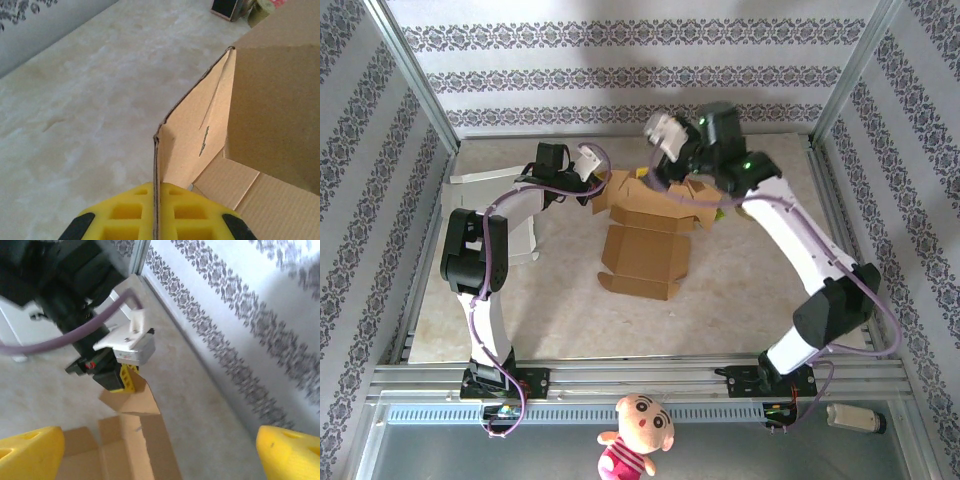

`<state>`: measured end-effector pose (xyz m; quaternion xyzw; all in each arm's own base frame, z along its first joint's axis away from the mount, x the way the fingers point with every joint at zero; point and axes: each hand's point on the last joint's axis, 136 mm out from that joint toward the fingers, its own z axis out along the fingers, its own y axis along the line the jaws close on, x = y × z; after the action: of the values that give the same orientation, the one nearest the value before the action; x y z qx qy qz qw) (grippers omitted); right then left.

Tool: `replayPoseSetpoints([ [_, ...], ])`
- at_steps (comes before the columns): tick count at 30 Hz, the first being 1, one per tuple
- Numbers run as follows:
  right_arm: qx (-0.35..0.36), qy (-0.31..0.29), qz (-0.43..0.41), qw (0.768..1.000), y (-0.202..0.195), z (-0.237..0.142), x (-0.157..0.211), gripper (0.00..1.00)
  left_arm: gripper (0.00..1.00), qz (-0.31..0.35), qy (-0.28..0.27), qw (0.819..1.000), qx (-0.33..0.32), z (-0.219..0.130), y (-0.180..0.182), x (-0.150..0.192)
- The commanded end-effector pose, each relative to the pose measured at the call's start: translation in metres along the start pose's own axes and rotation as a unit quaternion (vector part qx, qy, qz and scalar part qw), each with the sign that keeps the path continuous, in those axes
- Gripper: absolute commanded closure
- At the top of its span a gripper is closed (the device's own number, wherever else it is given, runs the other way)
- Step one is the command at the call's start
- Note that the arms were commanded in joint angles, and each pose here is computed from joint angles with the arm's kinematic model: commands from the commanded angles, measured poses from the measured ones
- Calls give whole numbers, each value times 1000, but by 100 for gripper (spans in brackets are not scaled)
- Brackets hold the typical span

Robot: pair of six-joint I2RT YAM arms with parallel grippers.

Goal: Fold the paper box

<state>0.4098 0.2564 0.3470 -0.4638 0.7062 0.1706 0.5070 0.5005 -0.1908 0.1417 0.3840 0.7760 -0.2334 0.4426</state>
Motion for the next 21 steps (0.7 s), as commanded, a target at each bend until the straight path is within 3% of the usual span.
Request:
replayPoseSetpoints([
  [1, -119, 72, 261, 955, 6, 13, 47, 4, 96, 66, -51, 996, 10, -7, -3, -23],
  [7, -150, 74, 389, 906, -32, 29, 83, 9, 98, 86, -71, 994, 12, -10, -8, -28],
  [13, -170, 99, 400, 895, -23, 48, 128, 10, 98, 83, -61, 994, 23, -12, -13, -26],
  [21, -189, 132, 433, 871, -9, 72, 168, 26, 99, 71, -55, 995, 41, -11, -20, -19],
])
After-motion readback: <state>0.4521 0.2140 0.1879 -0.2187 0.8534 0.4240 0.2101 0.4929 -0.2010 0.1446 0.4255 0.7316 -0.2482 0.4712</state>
